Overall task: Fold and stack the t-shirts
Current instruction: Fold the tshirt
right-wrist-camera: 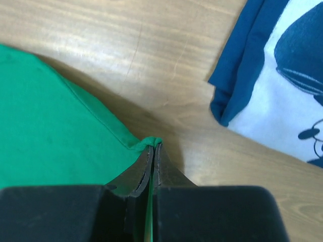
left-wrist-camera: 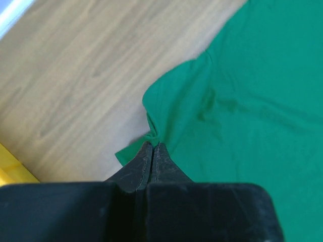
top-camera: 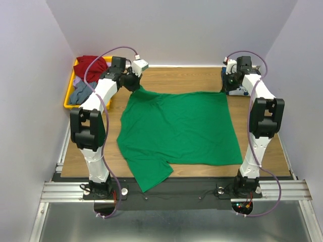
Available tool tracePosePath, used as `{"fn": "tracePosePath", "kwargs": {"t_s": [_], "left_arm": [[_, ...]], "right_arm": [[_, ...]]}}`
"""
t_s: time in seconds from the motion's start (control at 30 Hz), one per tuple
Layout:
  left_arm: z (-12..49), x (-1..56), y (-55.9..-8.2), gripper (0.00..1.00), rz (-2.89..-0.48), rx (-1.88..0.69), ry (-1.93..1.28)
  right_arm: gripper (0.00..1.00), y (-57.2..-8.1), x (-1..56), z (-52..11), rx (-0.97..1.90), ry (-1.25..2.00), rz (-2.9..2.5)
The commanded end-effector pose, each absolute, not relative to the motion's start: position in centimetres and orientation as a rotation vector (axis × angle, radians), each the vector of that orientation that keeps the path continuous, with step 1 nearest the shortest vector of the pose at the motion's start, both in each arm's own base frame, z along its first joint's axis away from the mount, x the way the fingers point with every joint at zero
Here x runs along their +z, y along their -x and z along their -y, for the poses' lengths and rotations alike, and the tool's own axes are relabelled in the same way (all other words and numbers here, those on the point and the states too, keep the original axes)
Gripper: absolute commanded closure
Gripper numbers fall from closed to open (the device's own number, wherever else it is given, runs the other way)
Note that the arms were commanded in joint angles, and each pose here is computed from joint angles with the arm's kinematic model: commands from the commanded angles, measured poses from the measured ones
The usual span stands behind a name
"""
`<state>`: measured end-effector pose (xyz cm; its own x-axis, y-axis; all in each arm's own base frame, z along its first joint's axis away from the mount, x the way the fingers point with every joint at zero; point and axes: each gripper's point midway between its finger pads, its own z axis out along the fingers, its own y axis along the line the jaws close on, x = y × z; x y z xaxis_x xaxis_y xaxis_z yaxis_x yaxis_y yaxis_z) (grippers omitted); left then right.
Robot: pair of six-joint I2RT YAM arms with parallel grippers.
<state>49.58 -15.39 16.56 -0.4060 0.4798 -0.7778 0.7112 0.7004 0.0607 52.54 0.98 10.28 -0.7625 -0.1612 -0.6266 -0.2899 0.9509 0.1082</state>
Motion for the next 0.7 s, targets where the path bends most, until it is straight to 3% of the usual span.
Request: {"fn": "tracePosePath", "kwargs": {"t_s": [0.0, 0.67], "left_arm": [[15.2, 22.7, -46.9, 1.0, -1.936, -0.342, -0.925], [13.2, 18.5, -35.2, 1.0, -2.014, -0.386, -0.917]], "right_arm": [[0.99, -51.9, 14.9, -0.2, 0.202, 0.387, -2.348], [0.99, -45.3, 14.0, 0.8, 0.248, 0.495, -2.371]]}}
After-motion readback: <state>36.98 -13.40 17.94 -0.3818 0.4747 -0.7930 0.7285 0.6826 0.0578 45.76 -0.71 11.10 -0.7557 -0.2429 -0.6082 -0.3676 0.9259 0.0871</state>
